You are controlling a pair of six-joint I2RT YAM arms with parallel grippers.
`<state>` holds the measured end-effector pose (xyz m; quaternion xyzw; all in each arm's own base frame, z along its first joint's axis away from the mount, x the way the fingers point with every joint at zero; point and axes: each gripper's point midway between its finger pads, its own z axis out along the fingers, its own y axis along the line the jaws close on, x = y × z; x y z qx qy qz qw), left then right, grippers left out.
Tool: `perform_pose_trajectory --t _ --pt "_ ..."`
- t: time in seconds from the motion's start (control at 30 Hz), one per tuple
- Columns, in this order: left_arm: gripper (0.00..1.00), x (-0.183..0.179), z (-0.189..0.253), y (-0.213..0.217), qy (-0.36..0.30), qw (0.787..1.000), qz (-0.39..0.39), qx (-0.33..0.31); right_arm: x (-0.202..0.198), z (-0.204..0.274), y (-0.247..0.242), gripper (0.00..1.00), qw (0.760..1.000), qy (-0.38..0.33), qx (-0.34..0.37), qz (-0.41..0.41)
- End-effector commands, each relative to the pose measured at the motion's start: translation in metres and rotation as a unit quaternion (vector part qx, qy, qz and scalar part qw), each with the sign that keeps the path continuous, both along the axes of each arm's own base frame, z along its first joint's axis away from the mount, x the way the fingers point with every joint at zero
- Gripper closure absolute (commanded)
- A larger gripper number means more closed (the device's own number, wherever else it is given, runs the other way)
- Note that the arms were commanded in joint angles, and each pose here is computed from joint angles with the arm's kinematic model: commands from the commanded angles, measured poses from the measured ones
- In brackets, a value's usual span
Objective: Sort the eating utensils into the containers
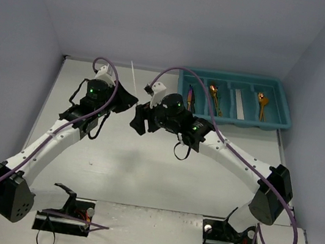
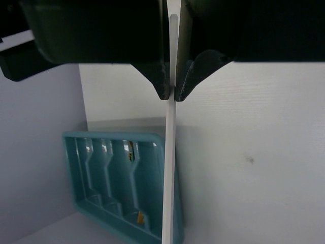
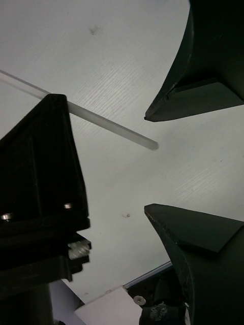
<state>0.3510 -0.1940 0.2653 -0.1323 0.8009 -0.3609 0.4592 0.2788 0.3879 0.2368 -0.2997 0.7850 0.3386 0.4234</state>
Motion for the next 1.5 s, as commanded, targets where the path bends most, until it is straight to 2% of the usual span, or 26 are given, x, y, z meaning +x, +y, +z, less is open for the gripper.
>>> perform_pose_trajectory --t 0.0,0.2,0.37,0.43,0.5,0.53,0.63,0.73,0.77,0.87,1.0,1.2,1.27,1.37,1.47 --pt "1.00 -0.009 0.054 -0.014 -0.075 0.995 -0.022 -0.054 0.021 0.046 0.010 0.38 0.997 -0.050 0.052 -0.036" --pt "1.00 -0.019 0.056 -0.022 -0.084 0.994 -0.033 -0.061 0.032 0.039 0.008 0.48 0.995 -0.058 0.042 -0.063" --pt "1.00 -0.018 0.050 -0.023 -0.082 0.995 -0.035 -0.053 0.037 0.044 0.006 0.77 0.994 -0.064 0.046 -0.078" --pt "1.00 -0.017 0.048 -0.023 -0.081 0.995 -0.032 -0.051 0.039 0.044 0.004 0.85 0.993 -0.067 0.043 -0.085" --pt "1.00 -0.016 0.045 -0.022 -0.080 0.995 -0.031 -0.047 0.042 0.042 0.000 0.97 0.992 -0.070 0.038 -0.096" --pt "1.00 -0.016 0.043 -0.023 -0.078 0.995 -0.031 -0.045 0.043 0.040 -0.002 0.99 0.992 -0.070 0.036 -0.100" --pt "0.99 -0.013 0.037 -0.022 -0.076 0.996 -0.029 -0.035 0.044 0.036 -0.005 1.00 0.991 -0.067 0.031 -0.109" --pt "0.76 -0.010 0.029 -0.017 -0.075 0.997 -0.020 -0.018 0.048 0.036 -0.012 1.00 0.990 -0.070 0.027 -0.121" --pt "0.65 -0.009 0.025 -0.014 -0.074 0.997 -0.014 -0.008 0.053 0.035 -0.018 1.00 0.987 -0.075 0.021 -0.137" --pt "0.47 -0.007 0.009 0.002 -0.053 0.997 0.009 0.053 0.067 0.030 -0.038 1.00 0.983 -0.073 0.007 -0.167" --pt "0.31 -0.007 -0.003 0.038 -0.030 0.985 0.046 0.161 0.101 0.019 -0.092 1.00 0.971 -0.068 -0.031 -0.227" --pt "0.18 -0.020 -0.012 0.113 0.003 0.947 0.119 0.298 0.167 0.016 -0.218 1.00 0.921 -0.107 -0.130 -0.352" --pt "0.15 -0.025 -0.019 0.131 0.015 0.939 0.130 0.319 0.191 0.010 -0.274 1.00 0.896 -0.101 -0.153 -0.405" --pt "0.14 -0.033 -0.021 0.149 0.019 0.935 0.137 0.327 0.214 0.012 -0.333 1.00 0.865 -0.106 -0.187 -0.452" --pt "0.14 -0.040 -0.030 0.159 0.021 0.926 0.134 0.351 0.238 -0.010 -0.384 0.97 0.843 -0.085 -0.217 -0.485"
